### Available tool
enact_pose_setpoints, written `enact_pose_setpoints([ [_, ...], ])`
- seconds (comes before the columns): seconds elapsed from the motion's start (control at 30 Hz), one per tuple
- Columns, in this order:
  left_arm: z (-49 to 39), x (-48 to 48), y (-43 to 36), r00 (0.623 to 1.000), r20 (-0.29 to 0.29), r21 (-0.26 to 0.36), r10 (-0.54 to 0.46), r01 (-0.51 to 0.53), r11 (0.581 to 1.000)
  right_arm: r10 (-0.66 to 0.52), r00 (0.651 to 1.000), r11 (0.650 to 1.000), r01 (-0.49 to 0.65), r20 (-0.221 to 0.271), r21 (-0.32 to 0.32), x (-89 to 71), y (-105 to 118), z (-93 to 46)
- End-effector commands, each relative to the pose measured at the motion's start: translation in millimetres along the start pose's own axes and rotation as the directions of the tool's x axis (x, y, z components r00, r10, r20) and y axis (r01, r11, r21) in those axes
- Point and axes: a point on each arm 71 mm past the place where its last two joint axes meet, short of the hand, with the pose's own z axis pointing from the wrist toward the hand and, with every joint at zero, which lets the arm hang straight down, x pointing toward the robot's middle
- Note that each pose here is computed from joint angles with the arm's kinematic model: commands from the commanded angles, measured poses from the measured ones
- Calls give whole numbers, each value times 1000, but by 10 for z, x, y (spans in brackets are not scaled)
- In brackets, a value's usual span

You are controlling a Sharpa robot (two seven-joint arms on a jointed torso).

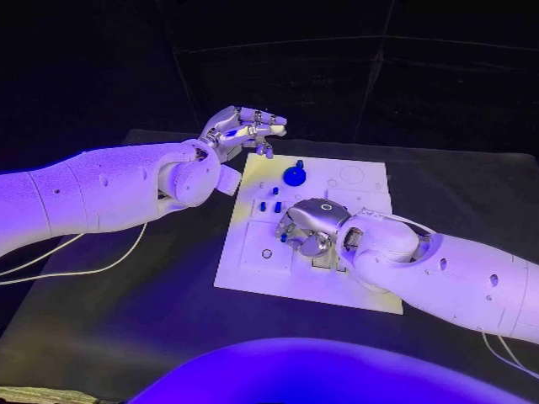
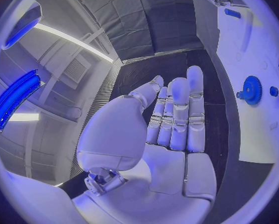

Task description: Assemble the parts on the task board

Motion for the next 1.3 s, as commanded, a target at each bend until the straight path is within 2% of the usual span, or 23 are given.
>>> enact_pose_setpoints([
  [0.03, 7, 3, -14, 1000, -8, 5, -8, 8, 1000, 9, 1000, 1000, -9, 27, -10, -15, 10, -10],
  [0.5, 9, -2, -11, 1000, -9, 2, -8, 8, 1000, 5, 1000, 1000, -5, 28, 16, -16, -27, -23],
  [0.6, 10, -3, -10, 1000, -9, 1, -9, 9, 1000, 6, 999, 1000, -7, 44, 13, -28, -25, -30],
  [0.77, 9, -10, -9, 1000, -9, 0, -8, 8, 1000, 25, 993, 1000, -26, 113, 9, -83, -35, -78],
  [0.9, 8, -11, -9, 1000, -9, -1, -9, 9, 1000, 44, 987, 999, -46, 156, 12, -122, -63, -147],
  [1.07, 4, -14, -9, 1000, -9, -2, -9, 9, 1000, 67, 980, 996, -76, 189, 43, -187, -167, -315],
  [1.3, -4, -14, -12, 1000, -11, -2, -10, 10, 1000, 37, 983, 986, -66, 181, 154, -428, -455, -537],
])
